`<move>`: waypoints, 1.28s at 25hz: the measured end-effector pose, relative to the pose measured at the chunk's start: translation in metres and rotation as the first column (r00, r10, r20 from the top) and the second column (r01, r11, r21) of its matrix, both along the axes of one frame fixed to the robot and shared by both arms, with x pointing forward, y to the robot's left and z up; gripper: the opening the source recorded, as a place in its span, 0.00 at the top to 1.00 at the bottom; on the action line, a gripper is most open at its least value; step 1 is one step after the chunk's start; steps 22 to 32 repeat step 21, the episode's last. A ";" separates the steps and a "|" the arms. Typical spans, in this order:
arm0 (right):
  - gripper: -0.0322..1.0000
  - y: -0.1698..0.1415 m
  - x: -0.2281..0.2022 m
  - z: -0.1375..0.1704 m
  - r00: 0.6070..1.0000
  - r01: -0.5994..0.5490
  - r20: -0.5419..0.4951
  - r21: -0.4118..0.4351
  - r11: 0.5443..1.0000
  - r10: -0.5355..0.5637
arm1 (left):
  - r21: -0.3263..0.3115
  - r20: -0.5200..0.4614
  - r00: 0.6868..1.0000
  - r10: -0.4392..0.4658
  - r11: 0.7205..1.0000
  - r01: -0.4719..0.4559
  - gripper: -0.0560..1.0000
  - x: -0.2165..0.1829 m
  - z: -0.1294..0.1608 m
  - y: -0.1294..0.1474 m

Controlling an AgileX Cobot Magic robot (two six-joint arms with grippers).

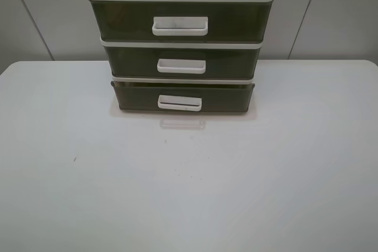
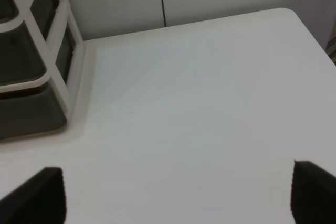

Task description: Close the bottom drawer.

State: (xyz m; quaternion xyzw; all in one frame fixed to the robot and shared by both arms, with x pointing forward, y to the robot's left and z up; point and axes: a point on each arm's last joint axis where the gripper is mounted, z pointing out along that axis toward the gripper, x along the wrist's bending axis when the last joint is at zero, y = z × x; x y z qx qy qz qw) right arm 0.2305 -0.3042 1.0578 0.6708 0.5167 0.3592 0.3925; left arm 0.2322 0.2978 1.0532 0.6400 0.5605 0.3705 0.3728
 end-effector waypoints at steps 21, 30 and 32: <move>0.25 0.000 0.000 0.000 1.000 0.001 0.000 -0.001 1.000 -0.001 | 0.000 0.000 1.000 0.000 1.000 0.000 0.27 0.000 0.000 0.000; 0.25 0.000 0.000 0.000 1.000 0.001 0.000 -0.001 1.000 -0.001 | 0.000 0.000 1.000 0.000 1.000 0.000 0.27 0.000 0.000 0.000; 0.25 0.000 0.000 0.000 1.000 0.001 0.000 -0.001 1.000 -0.001 | 0.000 0.000 1.000 0.000 1.000 0.000 0.27 0.000 0.000 0.000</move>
